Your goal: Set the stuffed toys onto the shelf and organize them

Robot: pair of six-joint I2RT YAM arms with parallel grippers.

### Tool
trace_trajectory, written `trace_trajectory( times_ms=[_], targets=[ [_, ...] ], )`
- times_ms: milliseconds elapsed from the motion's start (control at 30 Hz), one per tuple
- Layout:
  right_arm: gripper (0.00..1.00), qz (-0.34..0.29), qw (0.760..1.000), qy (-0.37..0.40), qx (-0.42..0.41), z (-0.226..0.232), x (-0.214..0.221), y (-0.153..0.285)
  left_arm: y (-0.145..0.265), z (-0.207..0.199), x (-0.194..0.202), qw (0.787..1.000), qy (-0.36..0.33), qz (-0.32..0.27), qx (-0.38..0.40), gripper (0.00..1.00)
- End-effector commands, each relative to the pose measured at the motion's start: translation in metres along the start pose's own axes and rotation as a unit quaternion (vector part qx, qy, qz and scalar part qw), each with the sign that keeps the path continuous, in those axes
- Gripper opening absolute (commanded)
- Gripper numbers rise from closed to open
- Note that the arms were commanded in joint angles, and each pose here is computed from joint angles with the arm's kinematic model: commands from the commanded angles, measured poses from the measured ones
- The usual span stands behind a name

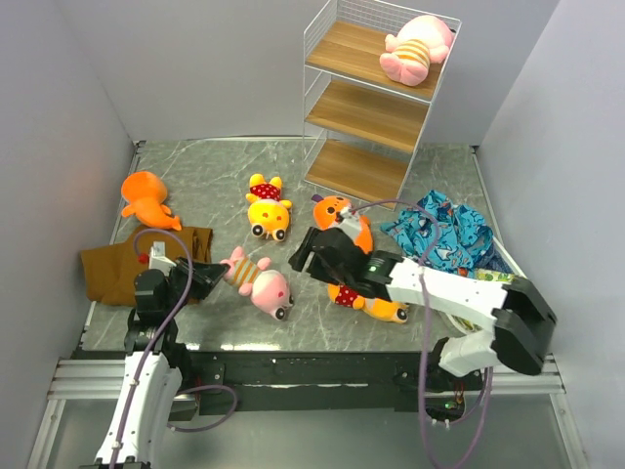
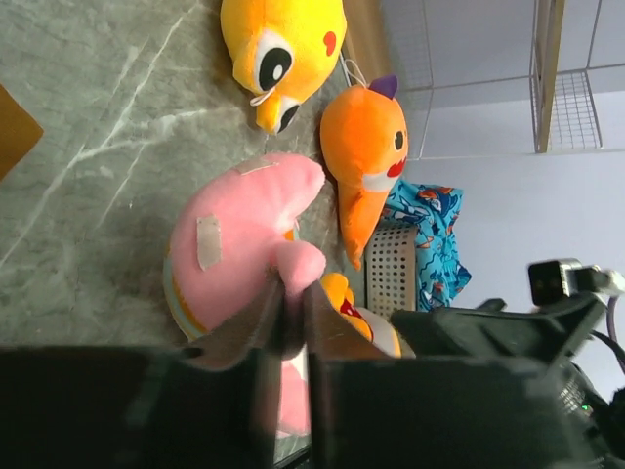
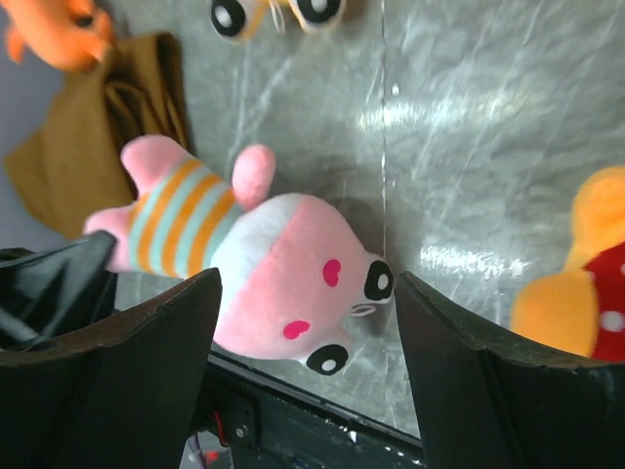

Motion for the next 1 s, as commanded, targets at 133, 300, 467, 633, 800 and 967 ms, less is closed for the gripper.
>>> trace_trajectory(
  times_ms=[133, 300, 467, 633, 800, 967],
  targets=[
    [0.78, 0.06, 0.998, -0.024, -0.008, 0.036, 0.028, -0.022, 0.002, 0.002, 0.004, 1.0, 0.004, 0.012, -0.007, 0.47],
    [0.77, 0.069, 0.997, -0.024, -0.002, 0.041, 0.038, -0.023, 0.004, 0.0, 0.003, 1.0, 0.001, 0.007, -0.017, 0.68],
    [0.74, 0.069, 0.997, 0.008, 0.024, 0.032, 0.051, -0.033, 0.007, -0.018, -0.012, 0.999, -0.025, -0.021, -0.014, 0.79],
    [0.7, 0.062, 0.993, 0.082, 0.052, 0.014, 0.062, -0.051, 0.011, -0.046, -0.036, 0.996, -0.066, -0.061, -0.022, 0.86],
    [0.43, 0.054, 0.983, 0.17, 0.046, 0.0, 0.062, -0.058, -0.001, -0.059, -0.059, 0.99, -0.11, -0.073, -0.044, 0.96],
    [0.1, 0.012, 0.953, 0.301, 0.012, 0.001, 0.044, -0.056, -0.019, -0.071, -0.088, 0.977, -0.175, -0.083, -0.086, 0.99]
  ],
)
Point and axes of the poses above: each gripper's point midway between its finger pads, its own y axis back along the fingers, its own z axis along the line the jaws close on, x = y × z, the point moved 5 cm from there along y, back along the fingers
